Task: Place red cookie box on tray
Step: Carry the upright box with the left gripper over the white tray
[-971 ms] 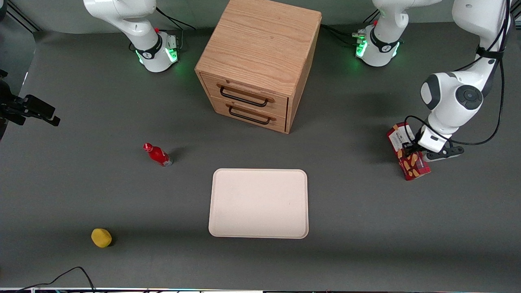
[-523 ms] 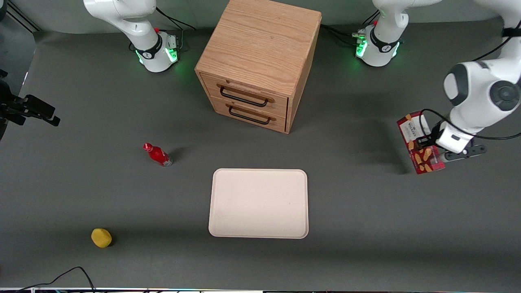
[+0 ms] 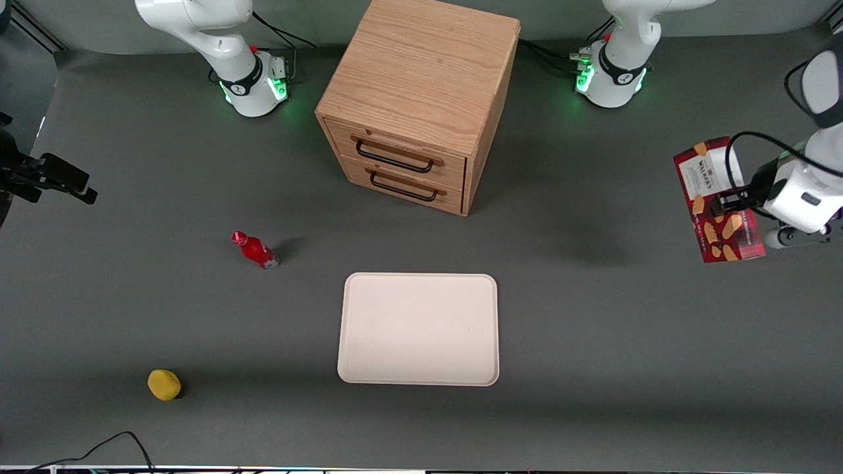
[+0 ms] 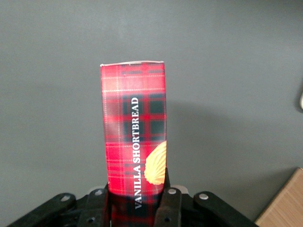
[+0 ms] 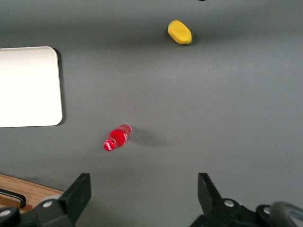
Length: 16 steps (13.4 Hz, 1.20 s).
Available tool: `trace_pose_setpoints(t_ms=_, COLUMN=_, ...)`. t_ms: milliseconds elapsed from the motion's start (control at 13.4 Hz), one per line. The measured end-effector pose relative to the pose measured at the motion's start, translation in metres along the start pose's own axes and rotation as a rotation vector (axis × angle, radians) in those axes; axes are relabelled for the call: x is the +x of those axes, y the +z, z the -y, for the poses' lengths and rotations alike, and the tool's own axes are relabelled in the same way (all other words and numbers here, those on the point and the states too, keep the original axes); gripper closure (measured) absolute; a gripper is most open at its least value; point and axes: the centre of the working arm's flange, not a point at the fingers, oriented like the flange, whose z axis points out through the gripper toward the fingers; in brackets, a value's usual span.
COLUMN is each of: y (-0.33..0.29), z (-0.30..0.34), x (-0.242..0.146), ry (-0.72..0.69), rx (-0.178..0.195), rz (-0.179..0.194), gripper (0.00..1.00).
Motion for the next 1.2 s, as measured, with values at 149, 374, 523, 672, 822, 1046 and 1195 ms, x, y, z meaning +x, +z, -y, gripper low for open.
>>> trace_pose_setpoints(t_ms=149, y=-0.04, z=-0.023, x=-0.012, ry=-0.005, rx=0.004, rz=-0.005, gripper=0.65)
trace_pose_setpoints(t_ms=374, y=-0.068, z=-0.073, x=-0.028, ry=-0.048, rx=0.002, rz=-0.037, gripper=0.65)
trace_pose_setpoints(t_ms=523, y=-0.071, z=-0.104, x=-0.034, ry=-0.09, rx=-0.004, rz=-0.048, gripper=0.65)
trace_pose_setpoints(t_ms=672, y=-0.062, z=-0.139, x=-0.035, ry=-0.136, rx=-0.014, rz=-0.049, gripper=0.65)
trace_pose_setpoints(t_ms=822, y=-0.045, z=-0.179, x=-0.03, ry=-0.185, rx=-0.044, rz=-0.069, gripper=0.65)
trace_pose_setpoints(t_ms=1046, y=-0.01, z=-0.235, x=-0.022, ry=-0.235, rx=-0.066, rz=-0.075, gripper=0.65)
trace_pose_setpoints(t_ms=1195, y=0.012, z=-0.266, x=-0.016, ry=-0.262, rx=-0.056, rz=-0.082, gripper=0.65)
